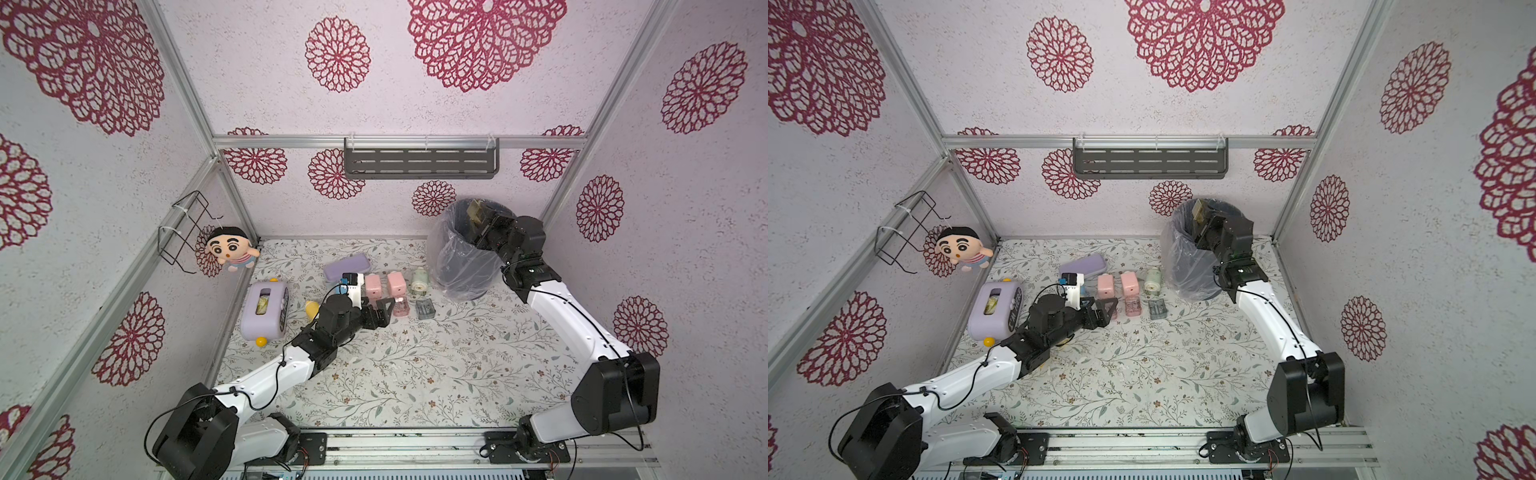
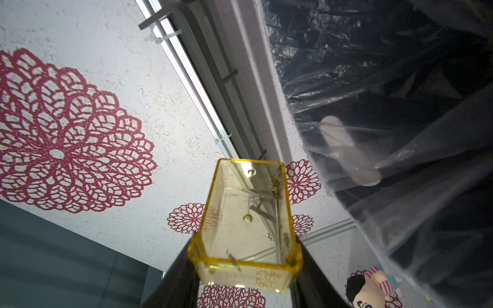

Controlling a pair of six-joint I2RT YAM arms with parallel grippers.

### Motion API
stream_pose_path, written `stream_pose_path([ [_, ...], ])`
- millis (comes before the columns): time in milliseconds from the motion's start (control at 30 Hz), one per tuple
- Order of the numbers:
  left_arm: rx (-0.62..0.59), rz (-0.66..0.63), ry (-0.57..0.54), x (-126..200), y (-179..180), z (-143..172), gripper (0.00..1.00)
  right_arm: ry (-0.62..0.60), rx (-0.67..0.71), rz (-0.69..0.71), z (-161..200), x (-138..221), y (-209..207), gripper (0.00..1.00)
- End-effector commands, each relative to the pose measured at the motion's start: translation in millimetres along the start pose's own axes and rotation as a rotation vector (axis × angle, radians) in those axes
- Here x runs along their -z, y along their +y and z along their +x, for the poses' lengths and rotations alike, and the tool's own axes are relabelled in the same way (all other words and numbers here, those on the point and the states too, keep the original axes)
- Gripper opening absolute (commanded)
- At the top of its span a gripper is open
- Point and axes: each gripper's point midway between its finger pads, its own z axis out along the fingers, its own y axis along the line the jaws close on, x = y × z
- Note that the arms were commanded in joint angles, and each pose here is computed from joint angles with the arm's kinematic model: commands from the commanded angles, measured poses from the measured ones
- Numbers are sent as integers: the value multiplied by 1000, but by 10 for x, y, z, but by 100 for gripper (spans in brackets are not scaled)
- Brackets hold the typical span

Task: Take out the pencil sharpener tray and clean the shavings
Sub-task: Pour the shavings into the trash bin.

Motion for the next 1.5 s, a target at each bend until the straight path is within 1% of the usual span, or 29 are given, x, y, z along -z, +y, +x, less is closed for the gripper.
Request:
stream_pose_path([
  [0, -22, 32, -6, 26, -86, 6, 97, 12, -6, -7, 2, 75, -52, 30],
  [100, -23, 37, 1, 8, -96, 25, 97, 12, -13, 3, -15, 51, -107, 30],
  [300, -27, 37, 5, 1, -105, 38, 97, 36, 37, -56, 178, 71, 323, 30],
  [367, -28, 39, 2, 7, -116, 30, 97, 36, 43, -67, 197, 95, 381, 30],
  [433, -31, 41, 1, 13, -127, 28, 97, 23, 43, -57, 150, 114, 306, 30],
  [567, -32, 40, -4, 29, -127, 20, 97, -4, -2, -6, -36, 112, -84, 30],
  [633, -34, 40, -5, 32, -132, 17, 97, -9, -12, 9, -81, 93, -192, 30],
  [733, -39, 38, -8, 38, -133, 10, 97, 2, 1, -3, -30, 63, -95, 30],
  [867, -44, 34, -11, 49, -130, 8, 97, 14, 42, -38, 98, 79, 194, 30],
  [933, -45, 32, -16, 56, -129, -5, 97, 17, 51, -50, 132, 103, 276, 30],
  [1000, -48, 31, -16, 57, -129, -4, 97, 8, 55, -43, 107, 125, 246, 30],
  [1167, -50, 28, -12, 46, -124, 11, 97, -9, 16, 4, -50, 121, -126, 30],
  [1233, -52, 26, -12, 44, -123, 14, 97, -10, 15, 11, -64, 117, -171, 30],
  [1300, -52, 27, -10, 38, -123, 21, 97, -4, 23, 1, -37, 115, -112, 30],
  [1467, -53, 28, -8, 30, -131, 28, 97, 8, 70, -41, 93, 141, 192, 30],
])
